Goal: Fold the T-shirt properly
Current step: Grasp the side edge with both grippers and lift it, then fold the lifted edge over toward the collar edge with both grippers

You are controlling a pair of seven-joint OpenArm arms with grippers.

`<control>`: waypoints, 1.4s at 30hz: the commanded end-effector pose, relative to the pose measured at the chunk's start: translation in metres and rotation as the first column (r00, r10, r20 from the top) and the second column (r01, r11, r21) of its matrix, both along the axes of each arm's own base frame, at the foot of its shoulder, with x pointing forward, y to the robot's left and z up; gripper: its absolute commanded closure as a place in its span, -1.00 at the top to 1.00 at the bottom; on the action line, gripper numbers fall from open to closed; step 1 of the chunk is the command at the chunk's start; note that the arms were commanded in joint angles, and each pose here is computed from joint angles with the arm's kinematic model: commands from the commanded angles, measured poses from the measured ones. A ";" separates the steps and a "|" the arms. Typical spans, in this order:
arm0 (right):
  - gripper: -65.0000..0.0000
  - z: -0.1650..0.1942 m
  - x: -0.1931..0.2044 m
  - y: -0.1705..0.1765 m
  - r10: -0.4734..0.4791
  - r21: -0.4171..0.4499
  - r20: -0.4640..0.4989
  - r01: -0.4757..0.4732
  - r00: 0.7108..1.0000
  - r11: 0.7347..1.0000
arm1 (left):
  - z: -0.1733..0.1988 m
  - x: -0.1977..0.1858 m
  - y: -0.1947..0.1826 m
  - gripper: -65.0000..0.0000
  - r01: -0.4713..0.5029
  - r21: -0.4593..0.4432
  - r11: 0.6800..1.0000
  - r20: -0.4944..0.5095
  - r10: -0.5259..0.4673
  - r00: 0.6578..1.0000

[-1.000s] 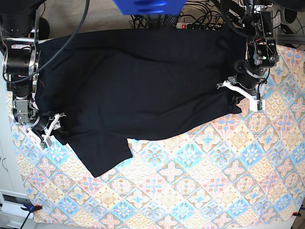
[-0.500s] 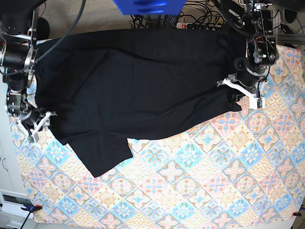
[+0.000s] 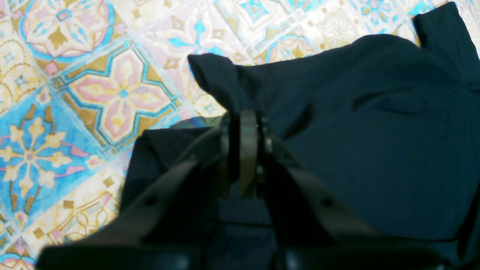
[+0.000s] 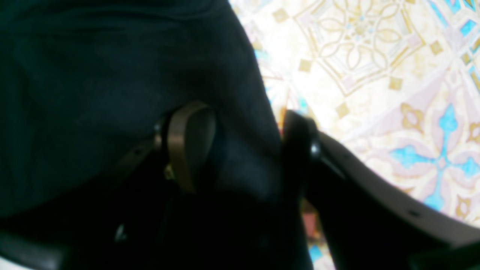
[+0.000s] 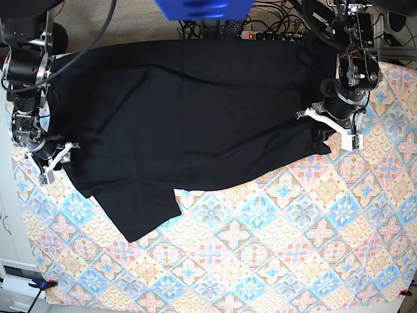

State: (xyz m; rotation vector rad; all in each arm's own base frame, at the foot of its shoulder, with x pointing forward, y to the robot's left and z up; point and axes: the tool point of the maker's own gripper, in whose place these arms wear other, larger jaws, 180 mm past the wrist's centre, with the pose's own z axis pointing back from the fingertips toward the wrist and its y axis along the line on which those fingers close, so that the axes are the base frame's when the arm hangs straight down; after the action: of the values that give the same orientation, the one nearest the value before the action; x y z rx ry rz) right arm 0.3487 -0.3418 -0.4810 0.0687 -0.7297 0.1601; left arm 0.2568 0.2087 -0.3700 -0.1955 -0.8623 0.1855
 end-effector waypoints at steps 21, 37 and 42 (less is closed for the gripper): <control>-0.93 0.035 0.030 -0.008 0.053 -0.074 0.075 -0.047 0.996 0.996 | 0.012 0.006 0.002 -1.00 0.004 0.010 1.000 0.045 -0.005 0.999; -0.95 0.059 -0.005 -0.019 0.107 -0.145 0.131 -0.088 0.986 0.985 | 0.017 0.007 0.018 -1.00 -0.033 0.027 0.999 0.060 0.032 0.998; -0.95 0.085 -0.014 -0.039 0.084 -0.217 0.164 -0.047 0.983 0.975 | 0.013 0.001 0.018 -1.00 -0.031 0.031 0.999 0.047 0.029 0.998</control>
State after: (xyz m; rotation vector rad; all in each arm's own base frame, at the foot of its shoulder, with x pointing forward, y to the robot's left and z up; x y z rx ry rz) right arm 0.3196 -0.3682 -0.4212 -0.0927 -0.8108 0.3098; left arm 0.2527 0.2239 -0.3680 -0.1652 -0.8708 0.2037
